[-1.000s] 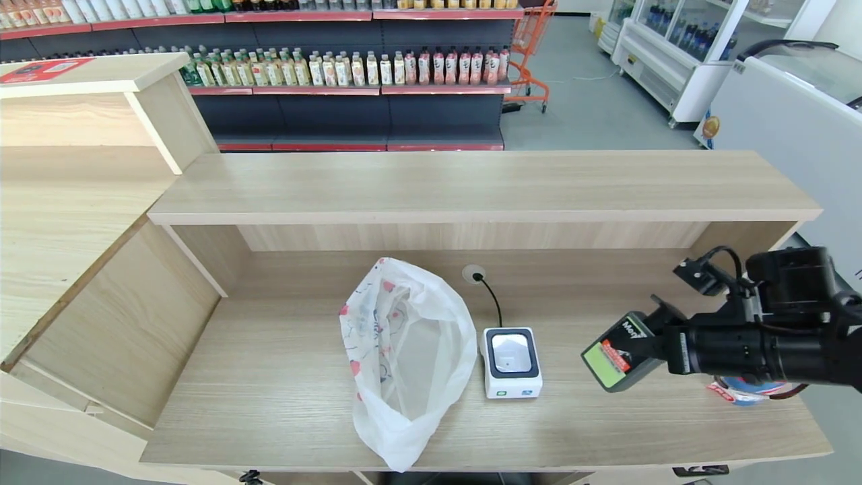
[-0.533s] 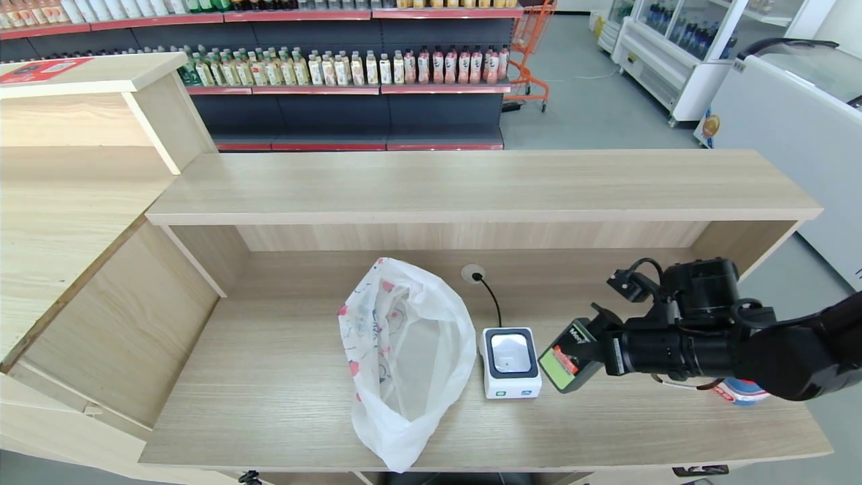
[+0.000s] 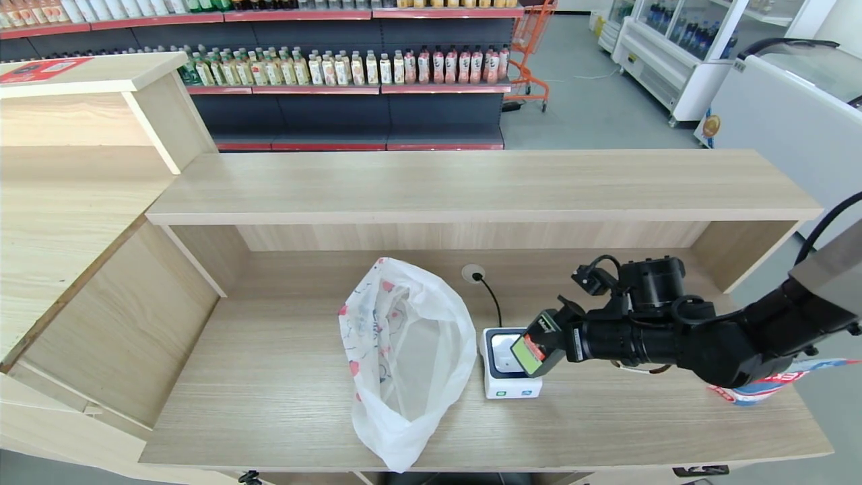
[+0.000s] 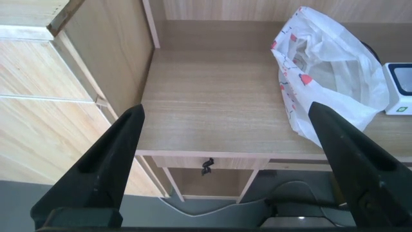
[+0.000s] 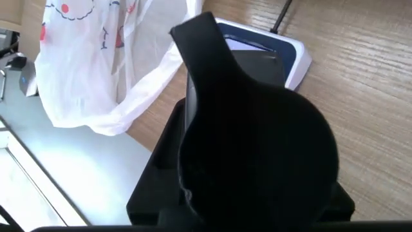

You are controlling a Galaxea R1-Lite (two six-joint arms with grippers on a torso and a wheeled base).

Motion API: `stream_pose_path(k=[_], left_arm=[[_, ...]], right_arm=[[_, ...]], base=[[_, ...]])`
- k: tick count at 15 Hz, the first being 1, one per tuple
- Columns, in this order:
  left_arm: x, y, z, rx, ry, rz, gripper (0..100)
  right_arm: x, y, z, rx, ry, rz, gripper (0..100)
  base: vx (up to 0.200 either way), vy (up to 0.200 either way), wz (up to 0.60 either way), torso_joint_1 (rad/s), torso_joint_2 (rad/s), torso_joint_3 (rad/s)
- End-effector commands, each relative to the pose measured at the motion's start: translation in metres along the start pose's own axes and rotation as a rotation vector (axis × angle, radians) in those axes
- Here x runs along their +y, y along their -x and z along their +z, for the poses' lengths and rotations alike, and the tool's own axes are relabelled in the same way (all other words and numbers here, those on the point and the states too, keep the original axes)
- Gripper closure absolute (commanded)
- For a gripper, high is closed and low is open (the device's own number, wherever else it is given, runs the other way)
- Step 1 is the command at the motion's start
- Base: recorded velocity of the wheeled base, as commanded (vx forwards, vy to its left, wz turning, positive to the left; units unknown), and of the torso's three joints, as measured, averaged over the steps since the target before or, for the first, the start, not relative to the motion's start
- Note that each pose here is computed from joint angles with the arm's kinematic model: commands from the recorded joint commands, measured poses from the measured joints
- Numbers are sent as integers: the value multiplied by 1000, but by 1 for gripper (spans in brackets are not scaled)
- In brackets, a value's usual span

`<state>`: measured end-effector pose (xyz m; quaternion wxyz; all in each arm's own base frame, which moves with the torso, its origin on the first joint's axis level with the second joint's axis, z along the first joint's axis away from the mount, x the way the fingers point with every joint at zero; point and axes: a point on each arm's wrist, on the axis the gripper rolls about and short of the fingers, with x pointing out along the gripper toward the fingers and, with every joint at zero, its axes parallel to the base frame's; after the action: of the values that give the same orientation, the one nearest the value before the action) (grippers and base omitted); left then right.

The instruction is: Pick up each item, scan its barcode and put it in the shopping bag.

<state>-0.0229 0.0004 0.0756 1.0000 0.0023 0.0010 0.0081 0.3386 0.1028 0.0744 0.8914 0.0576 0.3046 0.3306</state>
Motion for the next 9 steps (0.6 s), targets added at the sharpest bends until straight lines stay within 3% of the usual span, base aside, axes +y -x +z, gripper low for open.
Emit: stream_pose_path(k=[1, 9], left_arm=[[0, 0, 0, 0, 0, 1, 0], [0, 0, 0, 0, 0, 1, 0]], right_arm=[[0, -19, -6, -1, -6, 19, 100], [1, -49, -10, 16, 5, 42, 100]], base=[[0, 0, 0, 0, 0, 0], [0, 0, 0, 0, 0, 0]])
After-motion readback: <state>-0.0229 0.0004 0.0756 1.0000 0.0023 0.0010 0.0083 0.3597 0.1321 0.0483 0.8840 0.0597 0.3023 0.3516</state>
